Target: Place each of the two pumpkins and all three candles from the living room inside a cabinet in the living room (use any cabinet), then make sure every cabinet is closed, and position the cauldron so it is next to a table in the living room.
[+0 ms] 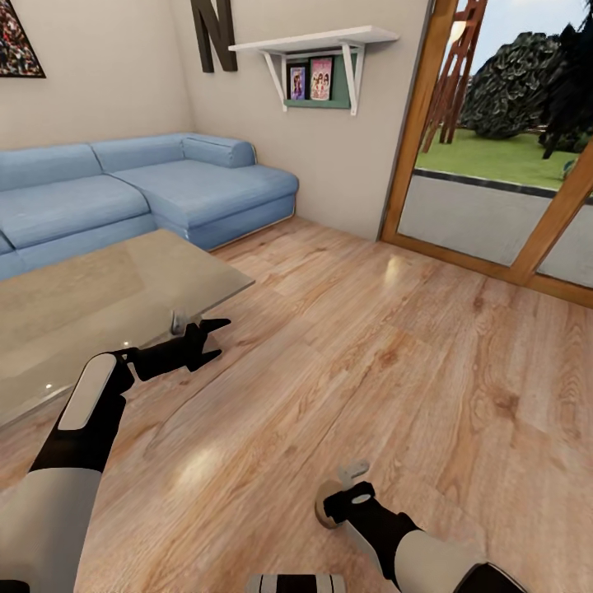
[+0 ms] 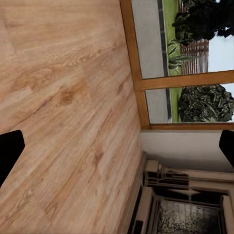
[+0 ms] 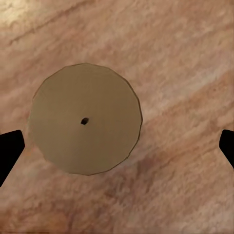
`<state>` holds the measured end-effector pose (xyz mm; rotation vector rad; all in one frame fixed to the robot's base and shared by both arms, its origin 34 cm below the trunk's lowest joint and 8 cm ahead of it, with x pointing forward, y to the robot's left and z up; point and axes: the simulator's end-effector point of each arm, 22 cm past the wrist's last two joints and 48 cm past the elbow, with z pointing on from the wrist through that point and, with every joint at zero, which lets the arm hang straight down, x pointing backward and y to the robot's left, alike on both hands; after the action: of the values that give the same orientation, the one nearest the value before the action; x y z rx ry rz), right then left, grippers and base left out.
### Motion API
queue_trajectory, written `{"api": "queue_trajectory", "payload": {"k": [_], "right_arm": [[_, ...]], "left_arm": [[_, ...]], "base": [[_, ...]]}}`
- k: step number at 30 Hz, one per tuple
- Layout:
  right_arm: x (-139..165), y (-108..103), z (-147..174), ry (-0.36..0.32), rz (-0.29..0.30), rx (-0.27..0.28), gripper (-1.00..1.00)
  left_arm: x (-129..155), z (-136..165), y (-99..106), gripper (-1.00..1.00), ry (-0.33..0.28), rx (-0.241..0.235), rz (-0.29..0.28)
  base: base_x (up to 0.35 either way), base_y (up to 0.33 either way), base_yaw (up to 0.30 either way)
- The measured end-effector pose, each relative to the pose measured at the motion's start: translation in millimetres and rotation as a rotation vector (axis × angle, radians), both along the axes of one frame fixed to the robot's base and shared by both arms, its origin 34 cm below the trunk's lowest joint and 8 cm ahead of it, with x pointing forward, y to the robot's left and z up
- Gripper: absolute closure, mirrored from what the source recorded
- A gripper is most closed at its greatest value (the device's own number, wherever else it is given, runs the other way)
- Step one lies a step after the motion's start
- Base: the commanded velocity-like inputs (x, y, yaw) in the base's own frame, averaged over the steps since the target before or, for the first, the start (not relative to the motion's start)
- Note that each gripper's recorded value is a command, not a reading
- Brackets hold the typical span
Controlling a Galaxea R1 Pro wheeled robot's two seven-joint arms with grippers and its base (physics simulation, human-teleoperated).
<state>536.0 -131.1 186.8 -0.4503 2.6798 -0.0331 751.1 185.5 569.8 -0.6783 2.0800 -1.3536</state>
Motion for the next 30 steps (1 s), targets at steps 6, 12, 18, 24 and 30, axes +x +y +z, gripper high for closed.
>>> {"api": "queue_trajectory", "payload": {"k": [6, 12, 18, 24, 30], "right_arm": [[9.8, 0.9, 4.4, -0.014, 0.007, 0.0, -1.0], [6.6, 2.0, -1.0, 0.016, 0.013, -0.001, -1.0], [1.5, 8.0, -5.6, 0.037, 0.029, 0.024, -1.0], [-9.0, 14.4, -17.6, 0.072, 0.041, 0.052, -1.0], [-17.0, 13.9, -29.0, 0.094, 0.041, 0.05, -1.0]], "left_arm": [[-6.2, -10.6, -0.5, -1.0, 0.021, 0.0, -0.001], [-9.1, -24.6, -0.4, -1.0, 0.044, 0.0, -0.001], [-9.1, -30.5, -0.5, -1.0, 0.052, 0.0, -0.001], [-8.5, -47.5, -0.4, -1.0, 0.077, 0.0, -0.001], [-8.3, -64.4, -0.4, -1.0, 0.102, 0.0, -0.001]], "base": [[0.0, 0.0, 0.0], [0.0, 0.0, 0.0], [0.0, 0.0, 0.0], [0.0, 0.0, 0.0], [0.0, 0.0, 0.0]]}}
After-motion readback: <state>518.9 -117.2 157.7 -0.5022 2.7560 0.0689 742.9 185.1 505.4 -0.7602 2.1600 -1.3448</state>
